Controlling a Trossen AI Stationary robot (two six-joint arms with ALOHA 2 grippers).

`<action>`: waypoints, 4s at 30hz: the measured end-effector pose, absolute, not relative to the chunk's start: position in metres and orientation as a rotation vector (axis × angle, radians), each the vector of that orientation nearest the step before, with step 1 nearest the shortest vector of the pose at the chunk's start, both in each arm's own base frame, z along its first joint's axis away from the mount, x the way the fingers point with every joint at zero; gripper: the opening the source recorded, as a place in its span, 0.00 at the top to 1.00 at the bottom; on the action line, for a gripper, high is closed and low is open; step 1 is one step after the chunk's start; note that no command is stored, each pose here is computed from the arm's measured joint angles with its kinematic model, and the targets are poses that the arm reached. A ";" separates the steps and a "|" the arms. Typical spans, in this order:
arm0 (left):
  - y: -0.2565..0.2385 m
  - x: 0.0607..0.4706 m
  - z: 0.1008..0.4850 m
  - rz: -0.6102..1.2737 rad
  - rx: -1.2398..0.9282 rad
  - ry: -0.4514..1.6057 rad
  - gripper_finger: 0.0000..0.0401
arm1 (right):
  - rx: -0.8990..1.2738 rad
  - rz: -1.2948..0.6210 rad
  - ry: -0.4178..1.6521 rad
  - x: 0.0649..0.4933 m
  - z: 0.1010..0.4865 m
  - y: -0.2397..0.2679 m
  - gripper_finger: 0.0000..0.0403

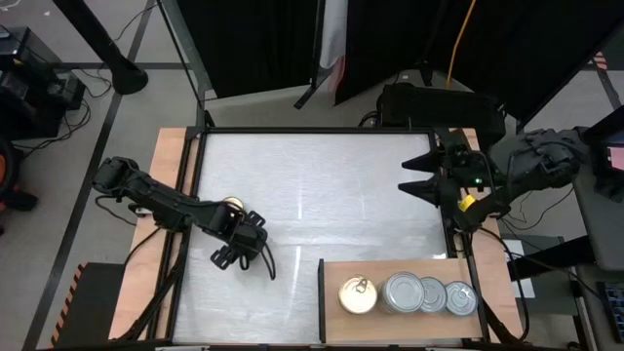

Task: Stack canned seafood by type on shelf
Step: Stack the blue and pink tuna can on top of the other blue and pink tuna can on the shelf

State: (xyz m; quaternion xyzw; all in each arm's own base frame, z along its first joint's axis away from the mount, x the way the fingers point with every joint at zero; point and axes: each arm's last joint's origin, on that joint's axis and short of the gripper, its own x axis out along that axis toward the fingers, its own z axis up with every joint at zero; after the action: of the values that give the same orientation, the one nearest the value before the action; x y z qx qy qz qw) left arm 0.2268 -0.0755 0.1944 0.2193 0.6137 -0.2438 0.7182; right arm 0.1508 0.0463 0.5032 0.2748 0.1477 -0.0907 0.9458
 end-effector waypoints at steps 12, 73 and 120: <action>-0.076 0.237 0.205 -0.391 0.281 1.327 0.52 | 0.519 -0.241 0.288 0.154 0.503 0.036 0.16; -0.179 0.376 0.370 -0.007 -1.492 0.365 0.47 | 0.165 0.379 0.408 0.134 0.502 0.097 0.16; -0.124 0.404 0.359 -0.134 -1.117 0.448 0.36 | 0.133 0.341 0.395 0.136 0.502 0.093 0.16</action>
State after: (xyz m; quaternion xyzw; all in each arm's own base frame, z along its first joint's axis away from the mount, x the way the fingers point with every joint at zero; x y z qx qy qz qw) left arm 0.4044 -0.1240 0.3588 -0.5250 0.2105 -0.0629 0.8223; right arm 0.1362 0.0930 0.5018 0.0655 0.1953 0.1685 0.9639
